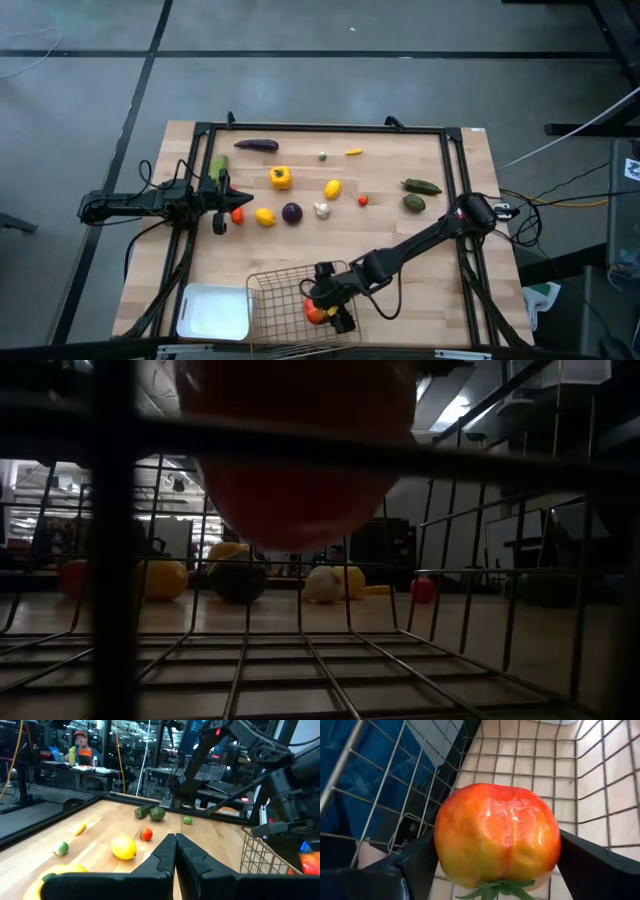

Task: Sort produce into baskets
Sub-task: Put the light orange tomato into the wire basket, then put the dark green lime into the wire basket

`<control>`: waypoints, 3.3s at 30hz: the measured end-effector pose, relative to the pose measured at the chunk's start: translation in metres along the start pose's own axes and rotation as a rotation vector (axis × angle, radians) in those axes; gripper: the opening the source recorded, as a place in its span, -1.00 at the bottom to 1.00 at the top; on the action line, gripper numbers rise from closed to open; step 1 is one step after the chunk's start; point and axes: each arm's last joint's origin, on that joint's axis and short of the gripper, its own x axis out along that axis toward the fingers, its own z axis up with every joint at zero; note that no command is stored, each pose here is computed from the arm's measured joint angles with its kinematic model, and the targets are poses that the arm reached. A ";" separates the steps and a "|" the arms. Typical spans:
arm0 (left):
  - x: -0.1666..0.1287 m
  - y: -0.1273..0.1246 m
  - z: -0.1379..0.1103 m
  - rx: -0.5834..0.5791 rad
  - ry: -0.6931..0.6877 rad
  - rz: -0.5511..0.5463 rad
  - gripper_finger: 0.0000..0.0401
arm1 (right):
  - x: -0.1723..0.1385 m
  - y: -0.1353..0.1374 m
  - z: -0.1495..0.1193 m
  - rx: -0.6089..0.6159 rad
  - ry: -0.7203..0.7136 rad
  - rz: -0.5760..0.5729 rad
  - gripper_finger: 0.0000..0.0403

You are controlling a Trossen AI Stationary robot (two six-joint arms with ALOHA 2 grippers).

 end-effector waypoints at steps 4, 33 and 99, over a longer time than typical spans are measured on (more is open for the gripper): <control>0.000 0.000 0.000 0.000 0.000 0.000 -0.97 | 0.001 0.000 -0.001 -0.003 0.007 0.006 0.69; 0.000 0.000 0.000 0.000 0.000 -0.001 -0.97 | 0.000 -0.009 0.004 0.005 -0.011 0.131 0.97; 0.000 0.000 0.000 -0.001 -0.002 -0.001 -0.97 | -0.075 -0.041 0.025 0.125 0.026 -0.158 0.98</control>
